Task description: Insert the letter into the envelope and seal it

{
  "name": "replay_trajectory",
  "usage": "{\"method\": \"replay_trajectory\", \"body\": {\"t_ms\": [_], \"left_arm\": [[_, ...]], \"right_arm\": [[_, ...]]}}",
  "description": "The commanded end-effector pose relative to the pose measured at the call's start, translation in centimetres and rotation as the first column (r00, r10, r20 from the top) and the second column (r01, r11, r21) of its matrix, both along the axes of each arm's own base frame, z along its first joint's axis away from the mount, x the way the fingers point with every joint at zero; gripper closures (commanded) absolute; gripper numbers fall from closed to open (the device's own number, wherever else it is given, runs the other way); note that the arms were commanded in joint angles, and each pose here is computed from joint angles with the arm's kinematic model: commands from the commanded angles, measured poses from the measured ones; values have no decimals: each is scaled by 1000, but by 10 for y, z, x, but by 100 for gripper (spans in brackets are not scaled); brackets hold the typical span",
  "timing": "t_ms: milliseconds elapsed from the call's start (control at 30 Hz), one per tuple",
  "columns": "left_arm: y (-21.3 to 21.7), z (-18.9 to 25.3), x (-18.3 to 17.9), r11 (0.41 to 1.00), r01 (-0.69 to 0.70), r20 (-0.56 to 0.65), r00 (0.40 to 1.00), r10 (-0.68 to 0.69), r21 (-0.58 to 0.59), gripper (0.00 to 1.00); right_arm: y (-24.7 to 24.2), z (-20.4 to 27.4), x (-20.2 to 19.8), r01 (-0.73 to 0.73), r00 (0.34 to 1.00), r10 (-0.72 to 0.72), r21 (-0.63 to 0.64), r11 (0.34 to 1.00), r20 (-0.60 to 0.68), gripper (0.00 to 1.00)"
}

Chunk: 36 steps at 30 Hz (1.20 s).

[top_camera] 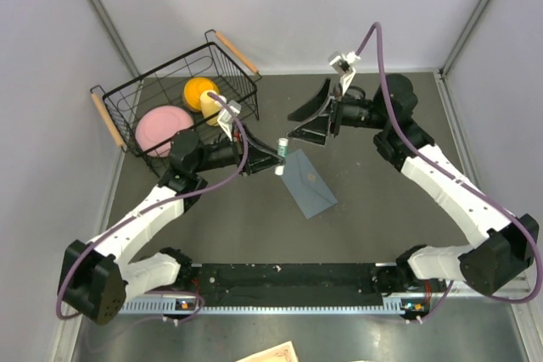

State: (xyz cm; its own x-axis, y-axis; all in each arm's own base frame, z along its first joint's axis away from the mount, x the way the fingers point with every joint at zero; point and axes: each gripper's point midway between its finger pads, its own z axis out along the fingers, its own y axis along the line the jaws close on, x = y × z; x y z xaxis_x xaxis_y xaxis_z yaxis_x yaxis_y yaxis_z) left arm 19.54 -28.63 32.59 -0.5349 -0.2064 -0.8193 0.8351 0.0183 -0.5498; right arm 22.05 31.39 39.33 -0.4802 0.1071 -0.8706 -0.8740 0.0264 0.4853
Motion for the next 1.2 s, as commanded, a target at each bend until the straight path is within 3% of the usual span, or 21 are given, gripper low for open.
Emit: {"method": "replay_trajectory", "body": {"t_ms": [0,33,100,167,233,400,500,667,1000,1167], "left_arm": [[32,-50,39,952,-202,2,978,207,229,100],[43,-77,40,917,-214,9,974,224,336,100],[62,-94,59,845,-315,55,944,324,433,100],[88,-125,73,708,-401,104,899,425,581,100],[104,-146,74,626,-403,156,898,412,668,100],[141,-198,92,400,-449,234,845,480,799,100],[151,-225,97,319,-411,217,839,500,854,100],[157,-259,106,253,-359,190,837,514,898,100],[157,-300,122,189,-290,132,804,579,938,100],[160,-306,123,165,-270,126,802,584,949,89]], "right_arm": [[-21,32,26,135,982,-134,2,991,131,10],[-28,33,33,166,972,-164,0,986,166,6],[-37,37,40,221,956,-218,4,975,199,2],[-45,33,49,288,935,-277,-17,957,222,1],[-53,27,58,372,908,-353,-45,927,227,1],[-79,-2,79,556,821,-524,-111,824,230,1],[-78,-25,77,527,847,-487,-209,824,214,1],[-80,-61,73,482,875,-462,-343,806,142,1],[-82,-79,68,455,886,-453,-387,802,103,1],[-81,-82,68,447,889,-450,-396,802,92,1]]}}
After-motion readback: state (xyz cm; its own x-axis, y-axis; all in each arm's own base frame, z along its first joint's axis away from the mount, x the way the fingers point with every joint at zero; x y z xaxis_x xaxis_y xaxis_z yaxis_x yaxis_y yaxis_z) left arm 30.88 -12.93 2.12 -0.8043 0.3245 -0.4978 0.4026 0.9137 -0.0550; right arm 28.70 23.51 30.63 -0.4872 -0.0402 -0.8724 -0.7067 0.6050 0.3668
